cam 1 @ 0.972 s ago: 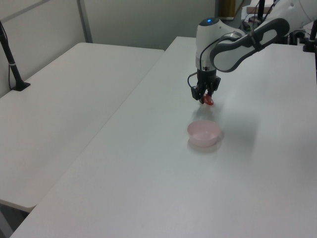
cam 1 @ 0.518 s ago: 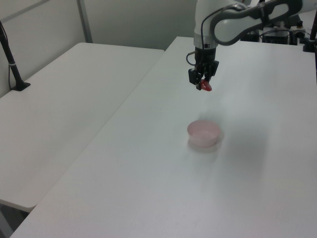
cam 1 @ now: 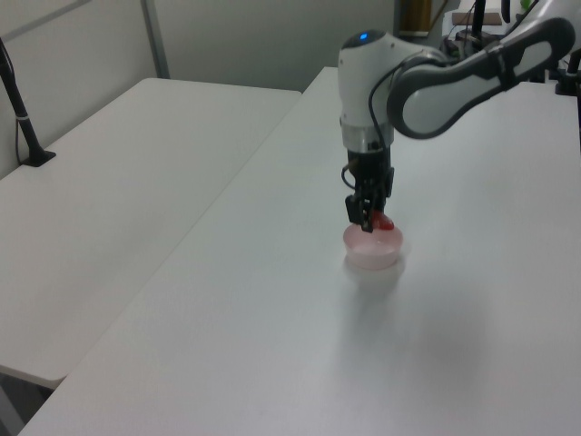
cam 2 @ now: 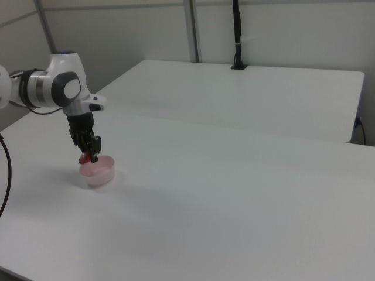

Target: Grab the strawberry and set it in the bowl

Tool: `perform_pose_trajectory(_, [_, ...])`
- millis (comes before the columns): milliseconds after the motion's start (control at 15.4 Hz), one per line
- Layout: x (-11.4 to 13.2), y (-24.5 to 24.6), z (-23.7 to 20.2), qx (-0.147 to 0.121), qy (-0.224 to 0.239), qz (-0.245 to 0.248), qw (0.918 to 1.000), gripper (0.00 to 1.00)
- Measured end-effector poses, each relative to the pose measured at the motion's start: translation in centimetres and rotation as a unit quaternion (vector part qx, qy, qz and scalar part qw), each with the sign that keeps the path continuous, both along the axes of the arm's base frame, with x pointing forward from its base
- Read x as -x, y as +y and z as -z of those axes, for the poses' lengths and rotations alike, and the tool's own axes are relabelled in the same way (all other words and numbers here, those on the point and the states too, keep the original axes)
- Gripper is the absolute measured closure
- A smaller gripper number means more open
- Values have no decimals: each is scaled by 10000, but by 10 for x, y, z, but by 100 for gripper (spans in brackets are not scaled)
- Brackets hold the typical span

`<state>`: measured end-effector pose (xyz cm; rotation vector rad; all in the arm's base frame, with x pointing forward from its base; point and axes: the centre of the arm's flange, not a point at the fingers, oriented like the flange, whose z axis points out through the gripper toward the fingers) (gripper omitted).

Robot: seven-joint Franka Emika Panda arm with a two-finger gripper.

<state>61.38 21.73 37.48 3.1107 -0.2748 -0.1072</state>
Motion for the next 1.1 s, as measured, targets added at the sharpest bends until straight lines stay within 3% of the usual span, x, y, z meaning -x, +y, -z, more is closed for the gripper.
perform_pose_trajectory(65, [-1,0,7,53,40,-15,10000,54])
perform_pose_trajectory(453, [-7,-12,11,483,-74,-195,9986,0])
perform_pose_trajectory(648, [-11,-37,-22,536,-216,-187,9982,0])
perform_pose_trajectory(907, [2,-141,-116,392,-105,-751,9963,0])
perform_pose_trajectory(1101, [22,-210,-167,310,-221,-790,9961,0])
